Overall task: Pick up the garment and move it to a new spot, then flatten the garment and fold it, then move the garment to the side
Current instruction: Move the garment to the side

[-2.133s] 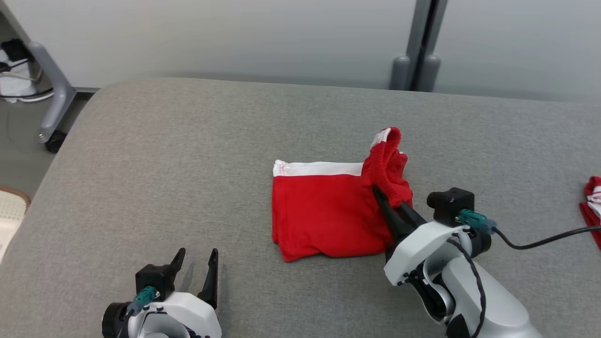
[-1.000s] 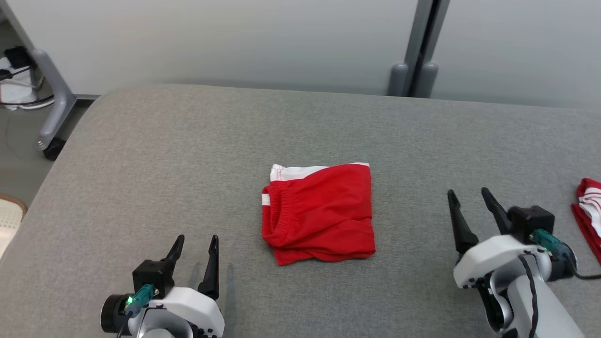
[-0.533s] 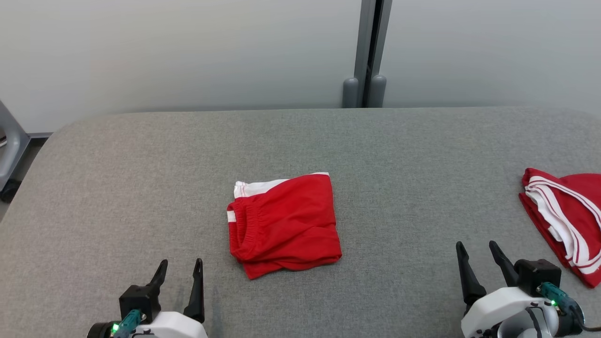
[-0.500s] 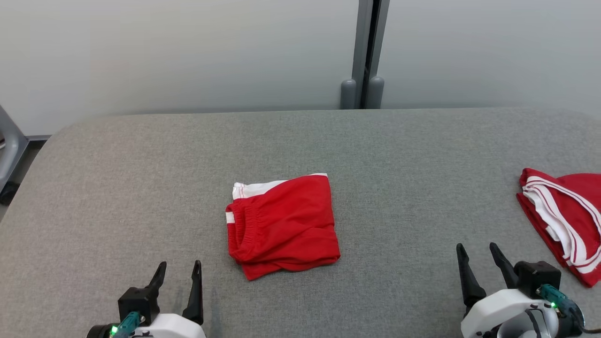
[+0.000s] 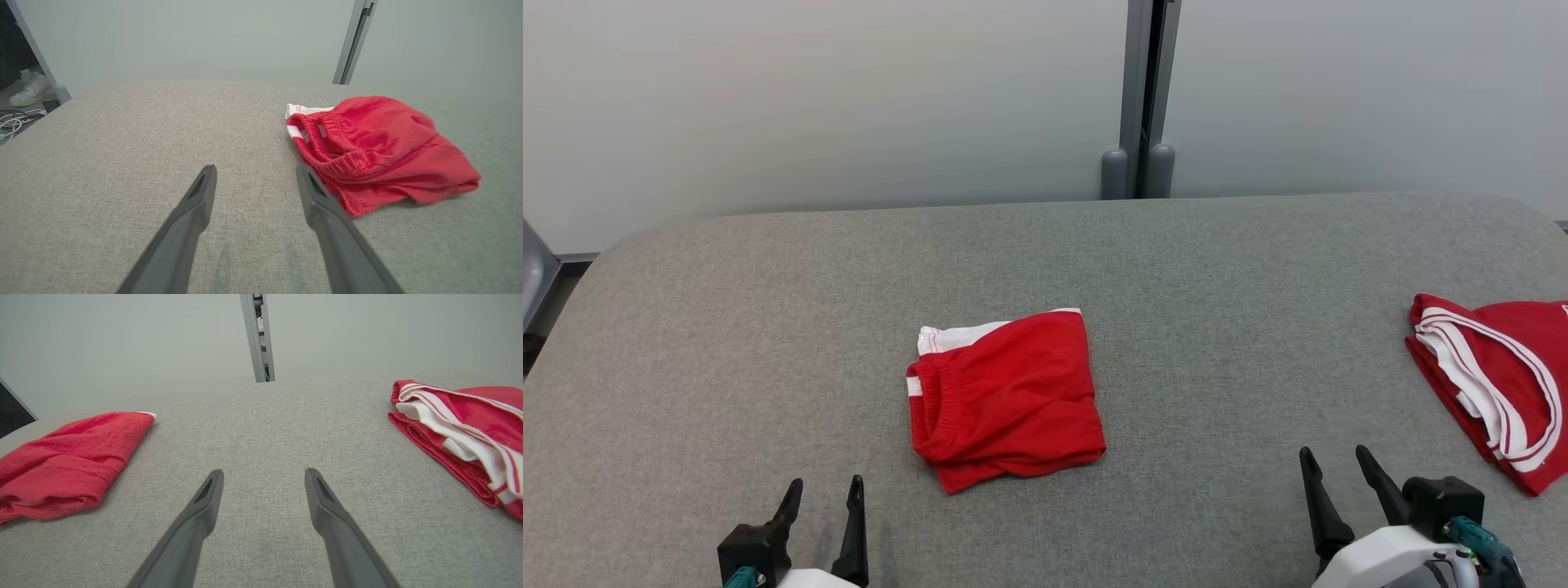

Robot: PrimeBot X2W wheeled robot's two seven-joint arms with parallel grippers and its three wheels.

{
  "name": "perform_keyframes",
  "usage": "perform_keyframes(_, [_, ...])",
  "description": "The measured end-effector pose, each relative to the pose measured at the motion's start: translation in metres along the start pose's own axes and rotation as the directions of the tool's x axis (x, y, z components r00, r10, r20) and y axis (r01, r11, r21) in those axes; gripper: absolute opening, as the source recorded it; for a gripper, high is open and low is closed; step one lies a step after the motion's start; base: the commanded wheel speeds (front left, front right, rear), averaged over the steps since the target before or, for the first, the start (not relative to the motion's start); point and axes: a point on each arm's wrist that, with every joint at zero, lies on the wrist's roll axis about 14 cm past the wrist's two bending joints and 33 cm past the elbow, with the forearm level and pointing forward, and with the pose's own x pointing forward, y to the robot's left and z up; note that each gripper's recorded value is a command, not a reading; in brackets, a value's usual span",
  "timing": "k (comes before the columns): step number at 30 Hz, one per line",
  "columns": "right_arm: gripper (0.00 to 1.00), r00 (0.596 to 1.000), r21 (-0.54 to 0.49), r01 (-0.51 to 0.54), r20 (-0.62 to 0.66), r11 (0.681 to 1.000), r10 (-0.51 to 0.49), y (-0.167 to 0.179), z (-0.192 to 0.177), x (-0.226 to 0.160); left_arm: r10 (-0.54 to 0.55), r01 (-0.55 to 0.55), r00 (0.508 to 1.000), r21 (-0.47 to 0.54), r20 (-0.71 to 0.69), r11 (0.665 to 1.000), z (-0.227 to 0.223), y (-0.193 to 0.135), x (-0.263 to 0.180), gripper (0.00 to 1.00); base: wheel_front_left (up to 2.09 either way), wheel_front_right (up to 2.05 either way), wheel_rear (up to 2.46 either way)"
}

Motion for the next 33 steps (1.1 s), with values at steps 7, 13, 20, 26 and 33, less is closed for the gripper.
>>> perform_keyframes(7, [1.00,0.994,0.006,-0.103,-0.036,0.995,0.103,0.034,-0.008,0.017,-0.013,0.013,1.000,-0.015,-0.012,1.000,-0.003,-0.005,0.000,1.00,0.00,0.00,0.00])
perform_keyframes(13, [1.00,0.966,-0.016,-0.254,-0.050,0.967,0.253,0.084,-0.001,0.057,-0.003,0.003,1.000,-0.023,-0.001,1.000,0.001,-0.001,0.002,1.00,0.00,0.00,0.00])
perform_keyframes(20, [1.00,0.920,-0.015,-0.384,-0.094,0.923,0.381,0.138,-0.005,0.096,0.084,-0.086,0.996,-0.032,-0.038,0.996,-0.011,0.026,-0.011,1.00,0.00,0.00,0.00])
perform_keyframes(26, [1.00,0.886,0.011,-0.404,-0.244,0.915,0.394,0.151,-0.049,0.105,0.159,-0.161,0.985,-0.036,-0.066,0.986,-0.019,0.049,-0.025,1.00,0.00,0.00,0.00])
perform_keyframes(33, [0.00,0.857,0.022,-0.418,-0.323,0.908,0.402,0.159,-0.070,0.112,0.193,-0.196,0.979,-0.033,-0.070,0.980,-0.020,0.060,-0.027,1.00,0.00,0.00,0.00])
